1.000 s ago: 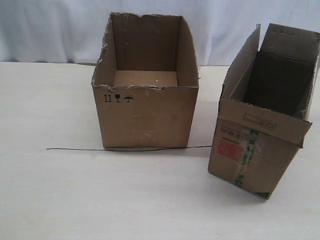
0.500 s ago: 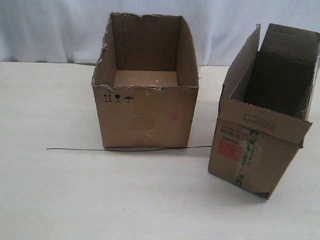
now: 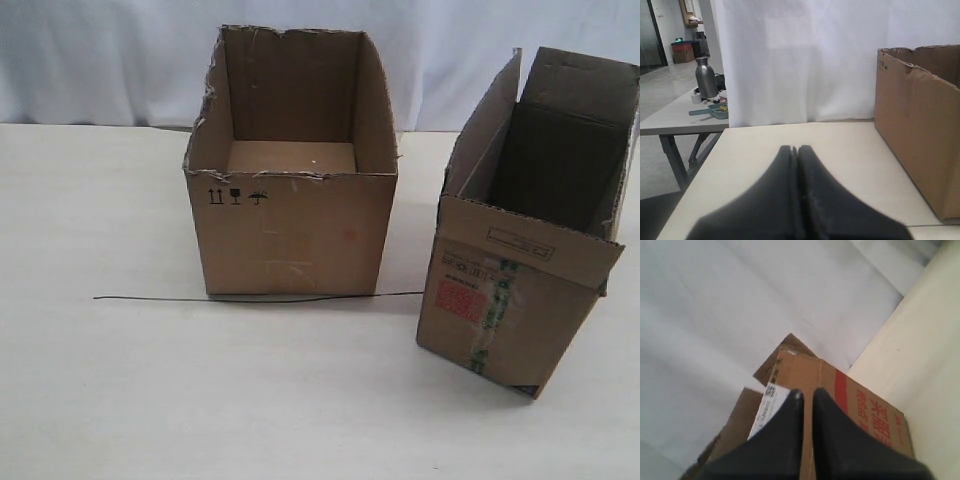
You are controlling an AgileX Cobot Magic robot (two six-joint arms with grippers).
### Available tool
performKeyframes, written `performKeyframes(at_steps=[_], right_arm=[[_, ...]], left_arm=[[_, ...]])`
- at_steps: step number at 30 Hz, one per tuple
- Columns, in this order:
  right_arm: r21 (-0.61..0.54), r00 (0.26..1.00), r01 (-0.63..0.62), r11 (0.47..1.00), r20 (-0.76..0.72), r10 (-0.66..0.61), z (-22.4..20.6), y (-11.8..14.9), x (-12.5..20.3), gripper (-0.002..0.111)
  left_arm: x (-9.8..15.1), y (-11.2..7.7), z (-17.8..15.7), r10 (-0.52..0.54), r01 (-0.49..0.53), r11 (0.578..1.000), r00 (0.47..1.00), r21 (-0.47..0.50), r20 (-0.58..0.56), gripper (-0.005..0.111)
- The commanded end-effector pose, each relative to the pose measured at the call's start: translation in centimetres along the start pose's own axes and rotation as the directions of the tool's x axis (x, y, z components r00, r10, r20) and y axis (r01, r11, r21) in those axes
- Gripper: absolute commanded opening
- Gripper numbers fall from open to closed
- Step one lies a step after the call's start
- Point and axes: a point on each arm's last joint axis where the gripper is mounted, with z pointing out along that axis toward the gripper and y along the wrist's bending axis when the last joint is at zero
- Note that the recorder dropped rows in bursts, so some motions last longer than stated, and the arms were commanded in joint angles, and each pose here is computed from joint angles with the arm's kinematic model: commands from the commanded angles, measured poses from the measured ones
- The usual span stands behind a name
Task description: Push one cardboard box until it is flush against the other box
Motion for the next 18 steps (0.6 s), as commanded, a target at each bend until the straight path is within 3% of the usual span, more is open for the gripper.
performKeyframes(at_steps=[1,6,10,16,18], right_arm=[[-0.018,0.972,0.195,0.981,-0.127,-0.195,3.1,2.9,-1.0,0.005],[-0.044,0.914,0.310,0.950,-0.262,-0.311,7.9,5.2,-1.4,0.005],[-0.069,0.869,0.407,0.911,-0.278,-0.409,10.7,6.5,-2.1,0.005],[-0.107,0.771,0.574,0.812,-0.265,-0.580,12.9,7.7,-4.1,0.005],[-0.103,0.697,0.672,0.733,-0.245,-0.673,13.1,7.8,-5.5,0.005]], left_arm=[[0.0,0.0,0.0,-0.005,0.005,1.000,1.000,0.007,0.006,0.000],[0.0,0.0,0.0,-0.005,0.005,1.000,1.000,0.007,0.006,0.000],[0.0,0.0,0.0,-0.005,0.005,1.000,1.000,0.007,0.006,0.000],[0.0,0.0,0.0,-0.005,0.005,1.000,1.000,0.007,0.006,0.000],[0.0,0.0,0.0,-0.005,0.005,1.000,1.000,0.007,0.006,0.000]])
